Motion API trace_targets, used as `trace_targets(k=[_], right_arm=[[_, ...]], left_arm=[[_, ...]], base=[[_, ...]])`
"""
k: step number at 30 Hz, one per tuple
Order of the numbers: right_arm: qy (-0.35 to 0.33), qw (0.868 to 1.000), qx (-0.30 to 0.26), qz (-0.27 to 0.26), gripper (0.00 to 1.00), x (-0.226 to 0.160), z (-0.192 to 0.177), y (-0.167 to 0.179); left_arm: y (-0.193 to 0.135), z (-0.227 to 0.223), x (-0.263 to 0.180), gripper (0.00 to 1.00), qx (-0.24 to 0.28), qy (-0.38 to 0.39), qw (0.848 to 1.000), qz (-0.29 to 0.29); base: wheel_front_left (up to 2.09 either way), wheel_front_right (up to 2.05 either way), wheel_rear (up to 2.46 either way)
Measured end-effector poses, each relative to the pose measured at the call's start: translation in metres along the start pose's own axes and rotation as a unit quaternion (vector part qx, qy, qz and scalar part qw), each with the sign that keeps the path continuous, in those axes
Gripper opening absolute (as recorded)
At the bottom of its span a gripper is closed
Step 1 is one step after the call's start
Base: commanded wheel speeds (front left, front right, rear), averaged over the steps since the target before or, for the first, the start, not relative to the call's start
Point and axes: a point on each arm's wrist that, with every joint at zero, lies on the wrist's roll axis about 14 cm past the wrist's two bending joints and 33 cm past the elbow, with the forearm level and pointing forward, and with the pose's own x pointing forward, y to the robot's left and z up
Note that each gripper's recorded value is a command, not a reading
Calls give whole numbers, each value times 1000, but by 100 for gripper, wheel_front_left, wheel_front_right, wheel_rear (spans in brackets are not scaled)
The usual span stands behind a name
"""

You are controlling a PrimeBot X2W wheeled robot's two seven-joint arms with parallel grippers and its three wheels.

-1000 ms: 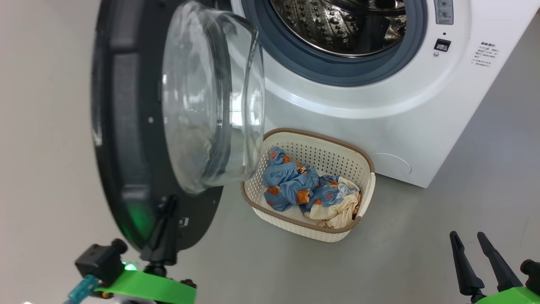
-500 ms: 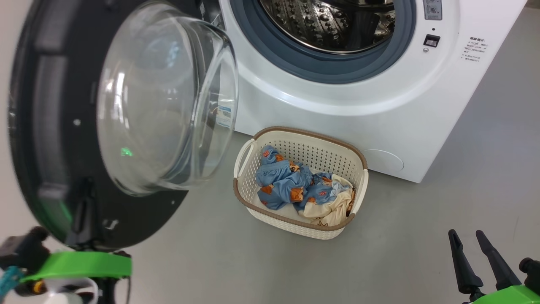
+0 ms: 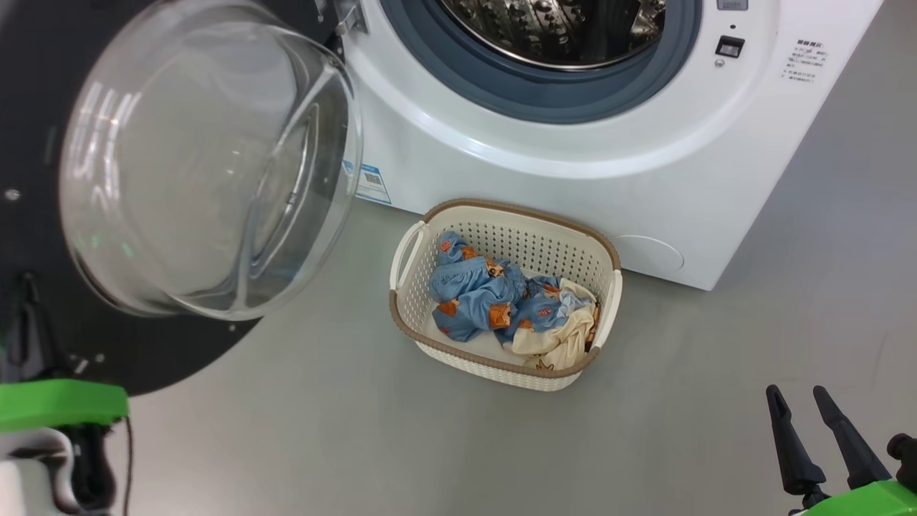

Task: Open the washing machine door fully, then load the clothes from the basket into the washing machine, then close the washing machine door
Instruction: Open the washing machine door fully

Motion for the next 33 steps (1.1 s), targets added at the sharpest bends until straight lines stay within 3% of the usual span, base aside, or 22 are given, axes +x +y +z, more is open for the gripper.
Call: trace_targets(k=[24,33], right_arm=[[8,1000,-16,-18,100,23,-9,-36],[11,999,-22,-24,100,34,-14,-50]], left_arm=[[53,-3,89,0,48,28,995,89],[51,-20,111,0,63,52,992,96]], base=[[0,0,0],[0,0,0]])
